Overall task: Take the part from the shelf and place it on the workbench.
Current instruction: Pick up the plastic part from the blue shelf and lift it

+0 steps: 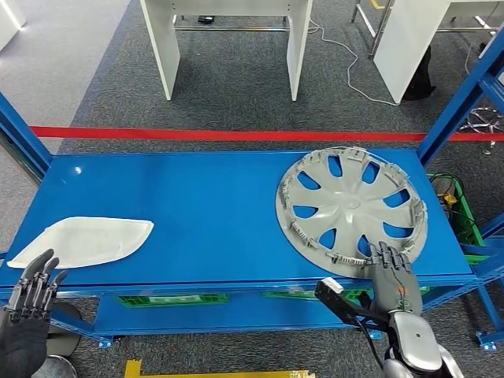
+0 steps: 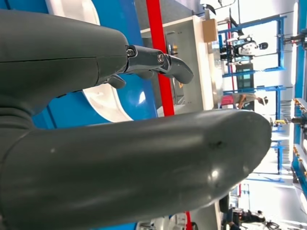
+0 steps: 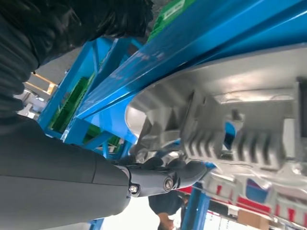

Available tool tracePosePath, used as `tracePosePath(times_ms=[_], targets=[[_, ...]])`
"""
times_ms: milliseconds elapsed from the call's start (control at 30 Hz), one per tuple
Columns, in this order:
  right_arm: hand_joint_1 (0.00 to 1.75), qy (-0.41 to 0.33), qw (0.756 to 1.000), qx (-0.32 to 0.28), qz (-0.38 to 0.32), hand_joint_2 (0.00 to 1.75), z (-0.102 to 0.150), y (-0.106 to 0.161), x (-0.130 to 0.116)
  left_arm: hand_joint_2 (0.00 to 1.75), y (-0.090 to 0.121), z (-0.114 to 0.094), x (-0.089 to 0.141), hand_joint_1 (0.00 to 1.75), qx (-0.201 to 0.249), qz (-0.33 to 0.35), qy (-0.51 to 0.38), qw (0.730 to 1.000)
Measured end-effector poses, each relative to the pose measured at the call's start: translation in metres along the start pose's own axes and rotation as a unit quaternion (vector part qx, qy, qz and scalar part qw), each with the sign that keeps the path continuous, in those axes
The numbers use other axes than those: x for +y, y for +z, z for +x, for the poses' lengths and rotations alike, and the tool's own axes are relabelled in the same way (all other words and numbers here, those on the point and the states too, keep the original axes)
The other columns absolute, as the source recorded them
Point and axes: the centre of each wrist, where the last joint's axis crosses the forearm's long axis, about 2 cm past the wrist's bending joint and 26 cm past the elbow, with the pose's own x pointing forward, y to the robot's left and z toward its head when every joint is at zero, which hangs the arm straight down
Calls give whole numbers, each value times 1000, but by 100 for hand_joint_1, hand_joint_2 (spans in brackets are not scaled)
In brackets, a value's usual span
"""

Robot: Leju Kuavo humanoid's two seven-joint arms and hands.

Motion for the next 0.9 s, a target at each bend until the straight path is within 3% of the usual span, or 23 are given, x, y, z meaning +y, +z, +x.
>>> tracePosePath(times_ms=[367,500,567,900], targets=[[0,45,999,-11,25,175,-2,-39,2,0,-7,-1,1,0,-11,-14,4,1000],[167,73,995,-46,59,175,7,-49,6,0,-9,-2,3,0,-15,-19,4,1000],[175,82,992,-66,76,175,10,-54,8,0,-11,-3,4,0,-19,-22,5,1000],[175,112,978,-130,114,175,21,-73,9,0,-18,-9,6,0,-23,-37,7,999]])
